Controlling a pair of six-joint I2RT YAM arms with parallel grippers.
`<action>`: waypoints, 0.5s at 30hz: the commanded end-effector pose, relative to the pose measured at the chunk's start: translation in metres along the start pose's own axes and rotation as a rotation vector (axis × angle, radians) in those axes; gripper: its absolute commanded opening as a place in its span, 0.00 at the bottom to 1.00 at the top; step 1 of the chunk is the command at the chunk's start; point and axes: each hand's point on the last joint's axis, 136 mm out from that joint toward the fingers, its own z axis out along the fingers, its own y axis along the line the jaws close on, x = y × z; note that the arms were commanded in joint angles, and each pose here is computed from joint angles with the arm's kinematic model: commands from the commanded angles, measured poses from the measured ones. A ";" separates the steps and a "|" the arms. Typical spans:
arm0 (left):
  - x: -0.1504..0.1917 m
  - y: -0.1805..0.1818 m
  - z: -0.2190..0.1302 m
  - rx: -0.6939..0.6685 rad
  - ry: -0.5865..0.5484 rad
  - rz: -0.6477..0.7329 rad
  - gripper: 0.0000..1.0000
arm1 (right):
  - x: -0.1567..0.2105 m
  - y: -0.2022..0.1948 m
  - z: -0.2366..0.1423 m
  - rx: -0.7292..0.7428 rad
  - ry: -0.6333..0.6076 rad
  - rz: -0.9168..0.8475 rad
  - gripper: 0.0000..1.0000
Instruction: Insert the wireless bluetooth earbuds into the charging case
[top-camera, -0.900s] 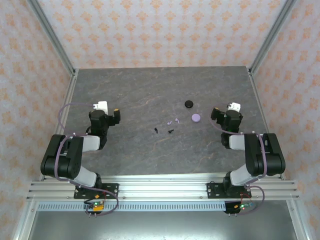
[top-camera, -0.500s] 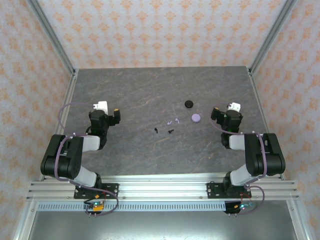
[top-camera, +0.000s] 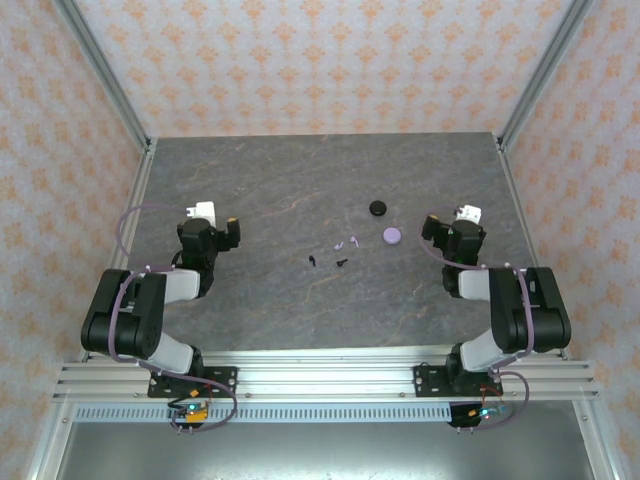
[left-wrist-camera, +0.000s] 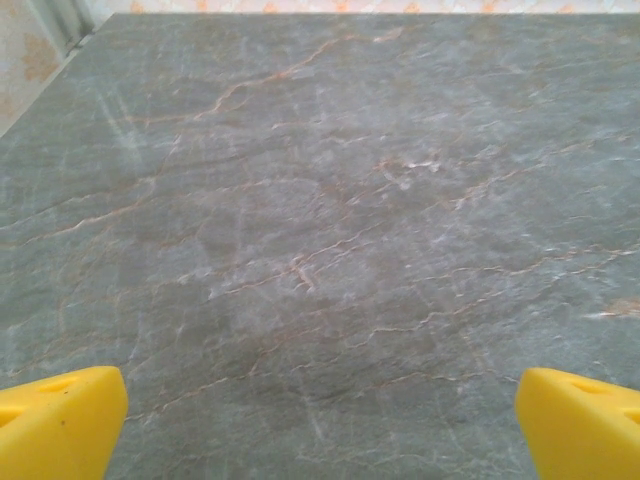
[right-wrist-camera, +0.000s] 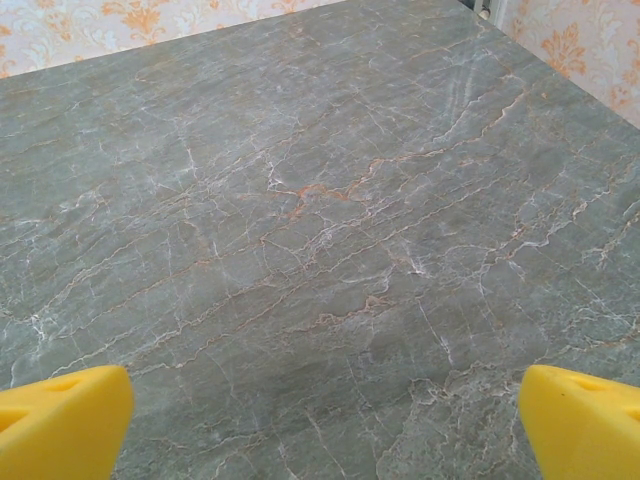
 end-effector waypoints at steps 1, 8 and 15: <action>-0.025 0.019 -0.011 -0.108 -0.023 -0.042 1.00 | -0.022 0.001 -0.012 0.009 -0.045 0.005 0.99; -0.048 0.019 -0.045 -0.078 0.022 -0.137 1.00 | -0.027 0.000 -0.029 0.046 0.164 0.023 0.99; -0.063 -0.002 -0.076 0.052 0.166 -0.159 1.00 | -0.023 0.018 -0.042 -0.008 0.341 0.112 0.99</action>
